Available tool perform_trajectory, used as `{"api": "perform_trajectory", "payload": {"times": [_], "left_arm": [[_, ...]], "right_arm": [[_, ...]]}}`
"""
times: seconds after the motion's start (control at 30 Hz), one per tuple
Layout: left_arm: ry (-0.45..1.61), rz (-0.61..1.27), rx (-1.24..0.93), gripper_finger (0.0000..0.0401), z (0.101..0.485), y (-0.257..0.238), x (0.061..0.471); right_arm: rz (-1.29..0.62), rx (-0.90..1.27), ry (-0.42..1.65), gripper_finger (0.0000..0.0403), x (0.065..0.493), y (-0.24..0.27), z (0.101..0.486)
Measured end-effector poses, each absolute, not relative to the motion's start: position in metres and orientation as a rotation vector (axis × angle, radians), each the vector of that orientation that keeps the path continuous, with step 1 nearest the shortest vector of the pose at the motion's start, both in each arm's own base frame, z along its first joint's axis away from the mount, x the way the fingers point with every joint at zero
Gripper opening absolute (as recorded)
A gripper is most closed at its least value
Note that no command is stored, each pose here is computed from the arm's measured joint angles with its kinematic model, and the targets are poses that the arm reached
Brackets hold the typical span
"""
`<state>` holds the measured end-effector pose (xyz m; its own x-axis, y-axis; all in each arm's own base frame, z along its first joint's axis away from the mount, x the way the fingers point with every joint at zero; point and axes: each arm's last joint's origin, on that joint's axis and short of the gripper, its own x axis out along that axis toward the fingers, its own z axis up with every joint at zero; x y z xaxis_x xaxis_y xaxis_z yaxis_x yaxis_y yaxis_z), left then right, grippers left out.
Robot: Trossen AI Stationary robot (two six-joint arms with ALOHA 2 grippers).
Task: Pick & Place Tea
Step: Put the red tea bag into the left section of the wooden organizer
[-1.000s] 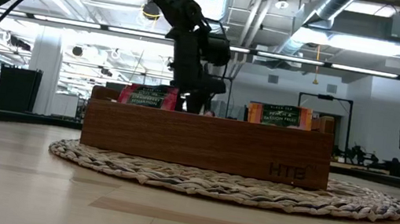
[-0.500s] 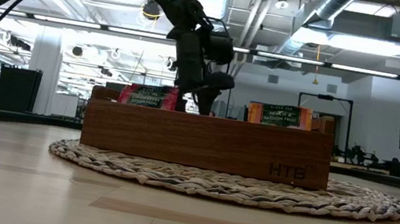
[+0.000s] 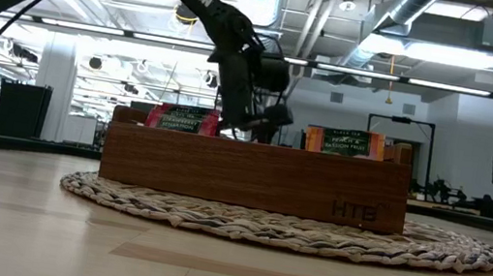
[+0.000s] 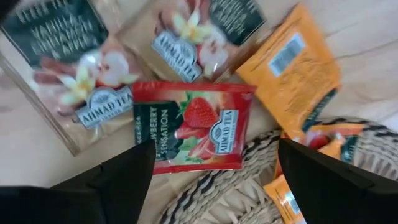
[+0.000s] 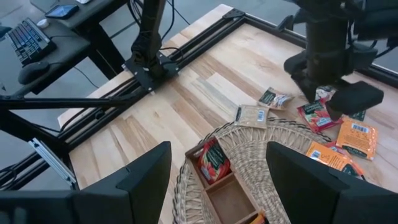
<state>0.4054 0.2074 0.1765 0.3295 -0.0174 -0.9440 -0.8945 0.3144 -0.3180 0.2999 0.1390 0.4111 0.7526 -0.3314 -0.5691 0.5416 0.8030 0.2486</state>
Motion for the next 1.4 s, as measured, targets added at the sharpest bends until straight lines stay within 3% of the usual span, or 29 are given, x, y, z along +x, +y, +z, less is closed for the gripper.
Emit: {"api": "perform_trajectory", "payload": {"times": [0.97,1.13,1.4], "left_arm": [[1.147,0.800,-1.084,0.0312,0.151,0.214,0.403],[1.143,0.808,-1.074,0.0280,0.151,0.214,0.403],[1.184,0.820,-1.009,0.0193,0.150,0.214,0.400]], "right_arm": [[-0.490,0.432,0.524,0.0255,0.300,0.140,0.412],[-0.490,0.432,0.524,0.0255,0.300,0.140,0.412],[-0.495,0.432,0.522,0.0255,0.301,0.139,0.412]]}}
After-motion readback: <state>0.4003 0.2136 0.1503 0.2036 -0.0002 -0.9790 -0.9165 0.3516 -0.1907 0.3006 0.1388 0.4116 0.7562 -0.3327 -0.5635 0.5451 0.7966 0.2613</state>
